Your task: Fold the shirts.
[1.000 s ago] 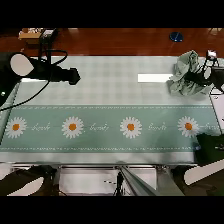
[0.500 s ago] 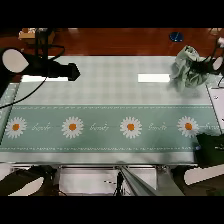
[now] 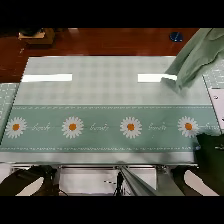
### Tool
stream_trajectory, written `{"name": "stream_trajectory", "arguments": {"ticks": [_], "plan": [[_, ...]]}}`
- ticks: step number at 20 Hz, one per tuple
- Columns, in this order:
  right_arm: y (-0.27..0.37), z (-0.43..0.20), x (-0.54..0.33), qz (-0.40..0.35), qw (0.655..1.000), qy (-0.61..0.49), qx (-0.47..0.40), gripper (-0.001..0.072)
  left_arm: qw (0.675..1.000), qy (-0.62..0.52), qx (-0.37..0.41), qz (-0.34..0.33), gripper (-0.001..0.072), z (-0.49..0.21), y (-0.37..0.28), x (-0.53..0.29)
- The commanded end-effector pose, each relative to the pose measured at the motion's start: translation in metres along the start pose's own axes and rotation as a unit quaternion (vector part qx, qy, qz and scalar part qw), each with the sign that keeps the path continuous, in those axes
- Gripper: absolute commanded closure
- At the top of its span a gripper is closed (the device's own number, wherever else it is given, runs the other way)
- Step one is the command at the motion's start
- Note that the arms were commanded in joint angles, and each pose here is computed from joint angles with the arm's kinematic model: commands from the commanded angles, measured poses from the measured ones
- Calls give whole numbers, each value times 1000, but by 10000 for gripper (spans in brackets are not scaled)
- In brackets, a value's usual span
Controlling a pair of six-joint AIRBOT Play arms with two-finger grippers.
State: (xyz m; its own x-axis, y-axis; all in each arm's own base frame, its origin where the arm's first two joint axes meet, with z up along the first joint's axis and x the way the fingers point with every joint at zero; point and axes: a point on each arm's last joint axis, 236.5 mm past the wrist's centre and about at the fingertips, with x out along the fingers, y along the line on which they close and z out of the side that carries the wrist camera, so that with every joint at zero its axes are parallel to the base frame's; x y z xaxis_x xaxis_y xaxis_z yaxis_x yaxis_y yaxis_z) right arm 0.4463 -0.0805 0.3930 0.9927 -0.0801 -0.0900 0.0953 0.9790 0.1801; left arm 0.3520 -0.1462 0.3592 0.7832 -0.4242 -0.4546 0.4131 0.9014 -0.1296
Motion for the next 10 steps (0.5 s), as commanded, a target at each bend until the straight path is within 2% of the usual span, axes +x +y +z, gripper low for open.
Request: {"name": "stream_trajectory", "arguments": {"ticks": [1,4,6,10], "plan": [[61,70,-88,90,991,-96,35,684,997,-75,21,-4,-1,29,-19,-83],[92,94,-138,144,979,-132,62,684,992,-119,31,-6,0,33,-29,-133],[110,89,-153,176,975,-115,73,684,991,-128,35,-6,0,28,-33,-153],[127,19,-132,211,976,30,52,684,996,-79,37,-6,0,2,-34,-155]]}}
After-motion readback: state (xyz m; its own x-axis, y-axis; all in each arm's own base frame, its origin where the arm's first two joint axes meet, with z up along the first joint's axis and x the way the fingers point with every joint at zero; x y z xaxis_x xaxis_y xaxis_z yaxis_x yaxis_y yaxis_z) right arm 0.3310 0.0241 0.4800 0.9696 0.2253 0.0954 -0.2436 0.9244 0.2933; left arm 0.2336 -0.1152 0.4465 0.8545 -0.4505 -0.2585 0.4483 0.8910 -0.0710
